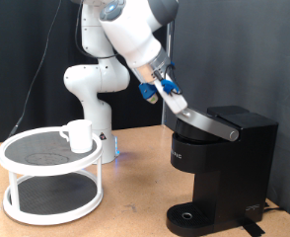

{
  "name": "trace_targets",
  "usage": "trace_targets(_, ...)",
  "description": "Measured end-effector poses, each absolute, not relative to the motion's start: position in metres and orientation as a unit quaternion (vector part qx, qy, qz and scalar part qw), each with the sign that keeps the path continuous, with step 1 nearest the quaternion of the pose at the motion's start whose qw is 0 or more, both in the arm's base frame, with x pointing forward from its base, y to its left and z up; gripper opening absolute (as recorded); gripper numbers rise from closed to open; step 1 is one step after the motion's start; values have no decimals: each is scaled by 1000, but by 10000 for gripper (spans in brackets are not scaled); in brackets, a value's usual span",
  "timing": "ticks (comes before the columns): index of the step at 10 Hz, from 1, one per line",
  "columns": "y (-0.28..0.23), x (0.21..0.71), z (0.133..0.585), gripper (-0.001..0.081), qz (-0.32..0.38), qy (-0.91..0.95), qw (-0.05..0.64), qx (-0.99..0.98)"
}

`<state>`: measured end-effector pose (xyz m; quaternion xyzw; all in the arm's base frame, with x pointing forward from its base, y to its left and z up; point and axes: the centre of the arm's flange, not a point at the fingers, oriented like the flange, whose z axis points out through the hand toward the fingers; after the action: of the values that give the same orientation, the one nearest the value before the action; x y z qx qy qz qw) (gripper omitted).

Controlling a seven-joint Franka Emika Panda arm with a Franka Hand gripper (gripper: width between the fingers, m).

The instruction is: Make a cup of coffee with the keurig machine

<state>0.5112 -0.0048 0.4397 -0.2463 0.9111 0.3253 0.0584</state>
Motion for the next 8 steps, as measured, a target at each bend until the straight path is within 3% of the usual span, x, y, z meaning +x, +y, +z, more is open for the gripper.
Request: trace_targets(8, -14, 512, 406, 0, 331, 911, 23, -245)
